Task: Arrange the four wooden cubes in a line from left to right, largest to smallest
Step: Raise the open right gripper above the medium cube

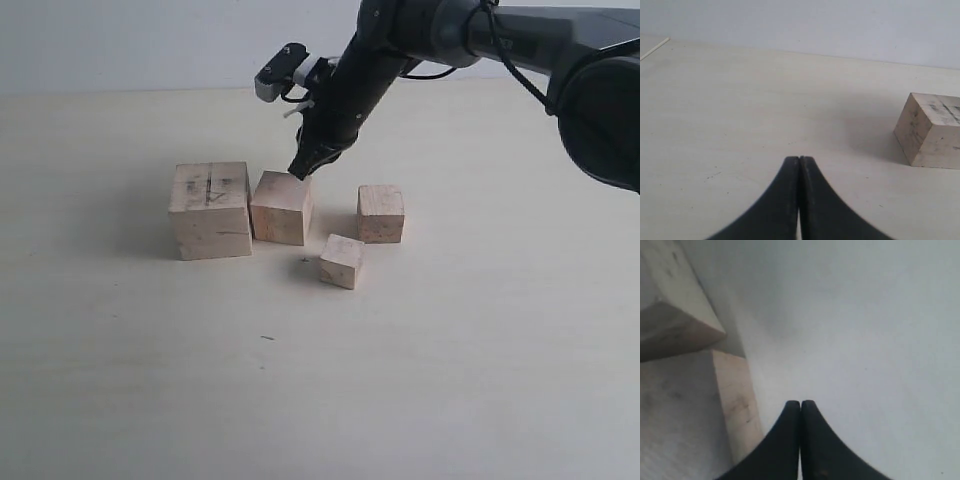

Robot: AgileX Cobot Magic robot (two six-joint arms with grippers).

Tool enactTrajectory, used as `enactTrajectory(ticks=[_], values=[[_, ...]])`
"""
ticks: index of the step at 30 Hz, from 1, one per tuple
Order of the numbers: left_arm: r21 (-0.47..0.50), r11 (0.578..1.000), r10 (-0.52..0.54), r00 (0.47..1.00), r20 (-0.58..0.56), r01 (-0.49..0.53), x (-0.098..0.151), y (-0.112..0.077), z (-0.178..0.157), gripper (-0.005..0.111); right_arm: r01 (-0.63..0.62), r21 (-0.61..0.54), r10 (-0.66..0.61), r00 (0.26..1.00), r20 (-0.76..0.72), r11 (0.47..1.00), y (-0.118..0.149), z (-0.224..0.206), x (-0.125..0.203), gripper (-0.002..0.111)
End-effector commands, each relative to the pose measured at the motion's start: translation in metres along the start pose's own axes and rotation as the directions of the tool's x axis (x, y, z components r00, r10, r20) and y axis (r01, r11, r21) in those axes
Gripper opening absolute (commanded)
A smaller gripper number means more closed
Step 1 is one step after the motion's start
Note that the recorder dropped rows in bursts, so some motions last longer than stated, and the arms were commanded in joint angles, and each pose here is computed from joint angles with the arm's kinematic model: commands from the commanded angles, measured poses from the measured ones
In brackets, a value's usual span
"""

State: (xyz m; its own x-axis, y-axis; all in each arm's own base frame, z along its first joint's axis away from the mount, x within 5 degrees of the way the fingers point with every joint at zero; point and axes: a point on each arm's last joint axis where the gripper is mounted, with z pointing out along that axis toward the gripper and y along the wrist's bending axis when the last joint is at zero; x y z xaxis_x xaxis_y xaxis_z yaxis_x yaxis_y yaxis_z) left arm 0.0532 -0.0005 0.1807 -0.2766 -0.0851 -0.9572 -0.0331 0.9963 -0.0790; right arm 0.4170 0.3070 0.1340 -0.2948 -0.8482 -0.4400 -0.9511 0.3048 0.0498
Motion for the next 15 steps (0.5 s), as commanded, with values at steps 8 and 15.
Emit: enactTrajectory(ticks=[8,15], values=[[0.005,1.000,0.003,1.000,0.014,-0.003,-0.0004,-0.0002,-0.0001,0.000,0.012,-0.146,-0.005,0.999,0.046,0.989,0.0139,-0.0031,-0.0053,0.000],[0.005,1.000,0.003,1.000,0.014,-0.003,-0.0004,-0.0002,-0.0001,0.000,0.086,-0.098,-0.083,0.996,0.037,0.991,0.0115,-0.0118,-0.0067,0.000]])
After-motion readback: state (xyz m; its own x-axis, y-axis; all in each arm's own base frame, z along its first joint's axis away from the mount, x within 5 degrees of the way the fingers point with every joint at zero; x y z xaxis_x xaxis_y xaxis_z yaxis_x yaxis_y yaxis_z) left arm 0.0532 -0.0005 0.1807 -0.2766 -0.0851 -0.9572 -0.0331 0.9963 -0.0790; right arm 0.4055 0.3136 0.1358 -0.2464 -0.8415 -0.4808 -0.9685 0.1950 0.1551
